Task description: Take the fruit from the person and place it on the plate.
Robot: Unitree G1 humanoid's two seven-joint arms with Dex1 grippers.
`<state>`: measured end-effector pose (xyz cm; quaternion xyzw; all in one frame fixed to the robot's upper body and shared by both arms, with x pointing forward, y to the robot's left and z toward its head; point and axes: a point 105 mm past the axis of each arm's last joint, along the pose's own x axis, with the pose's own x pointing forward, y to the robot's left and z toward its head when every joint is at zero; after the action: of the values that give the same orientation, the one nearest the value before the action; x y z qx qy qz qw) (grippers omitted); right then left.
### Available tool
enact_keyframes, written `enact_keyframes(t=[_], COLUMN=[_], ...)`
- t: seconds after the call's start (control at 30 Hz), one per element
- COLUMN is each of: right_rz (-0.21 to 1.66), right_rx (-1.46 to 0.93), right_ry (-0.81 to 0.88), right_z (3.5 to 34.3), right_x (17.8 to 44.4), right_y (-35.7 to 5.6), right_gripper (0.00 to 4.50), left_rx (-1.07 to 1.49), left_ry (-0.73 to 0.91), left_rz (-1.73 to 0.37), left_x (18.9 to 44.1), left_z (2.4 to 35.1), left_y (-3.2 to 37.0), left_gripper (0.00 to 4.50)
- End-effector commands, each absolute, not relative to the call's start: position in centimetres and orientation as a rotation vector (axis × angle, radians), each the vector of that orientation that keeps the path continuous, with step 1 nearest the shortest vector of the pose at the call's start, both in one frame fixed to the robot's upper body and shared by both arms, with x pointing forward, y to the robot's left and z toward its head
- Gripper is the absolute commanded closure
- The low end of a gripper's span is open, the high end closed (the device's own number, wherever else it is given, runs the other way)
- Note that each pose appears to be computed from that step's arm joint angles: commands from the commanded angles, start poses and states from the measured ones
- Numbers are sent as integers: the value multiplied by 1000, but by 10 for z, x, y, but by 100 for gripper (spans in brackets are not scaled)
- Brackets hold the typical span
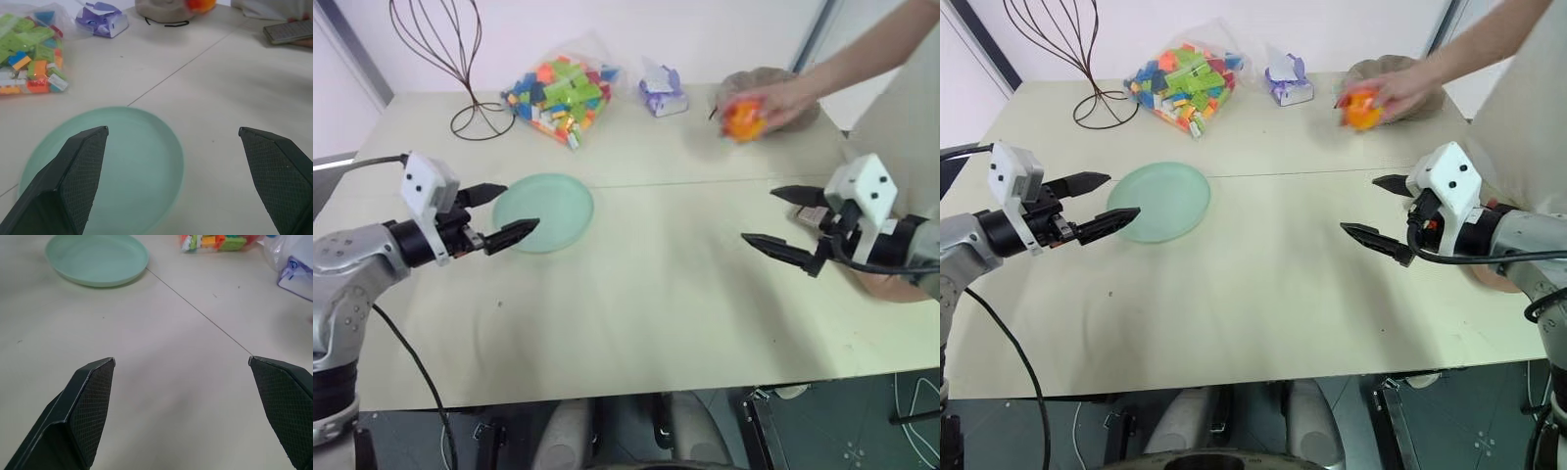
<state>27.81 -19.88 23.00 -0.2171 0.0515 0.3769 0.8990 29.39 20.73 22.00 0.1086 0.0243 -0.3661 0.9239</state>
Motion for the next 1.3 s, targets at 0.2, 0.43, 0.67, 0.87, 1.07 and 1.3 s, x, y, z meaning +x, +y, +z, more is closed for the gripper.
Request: enact_keyframes(t=[0.2, 0.43, 0.67, 0.87, 1.07, 1.3], right_rz=[784, 789, 790, 786, 782, 780], right_rx=[-491, -492, -493, -493, -494, -492], right_ry=[63, 64, 64, 62, 65, 66], right_z=[243, 242, 241, 241, 241, 241], right_x=[280, 281, 282, 281, 280, 279], right_y=[-197, -196, -194, -195, -195, -195], right_gripper=[3, 3, 3, 3, 3, 3], left_rx=[246, 263, 274, 274, 272, 269], left_ry=[25, 28, 37, 34, 34, 34], left_rz=[-739, -727, -722, -728, -735, -741], left_x=[285, 284, 283, 285, 286, 287], left_z=[231, 232, 231, 231, 231, 230], left_y=[213, 217, 219, 217, 215, 214], left_gripper=[0, 0, 0, 0, 0, 0])
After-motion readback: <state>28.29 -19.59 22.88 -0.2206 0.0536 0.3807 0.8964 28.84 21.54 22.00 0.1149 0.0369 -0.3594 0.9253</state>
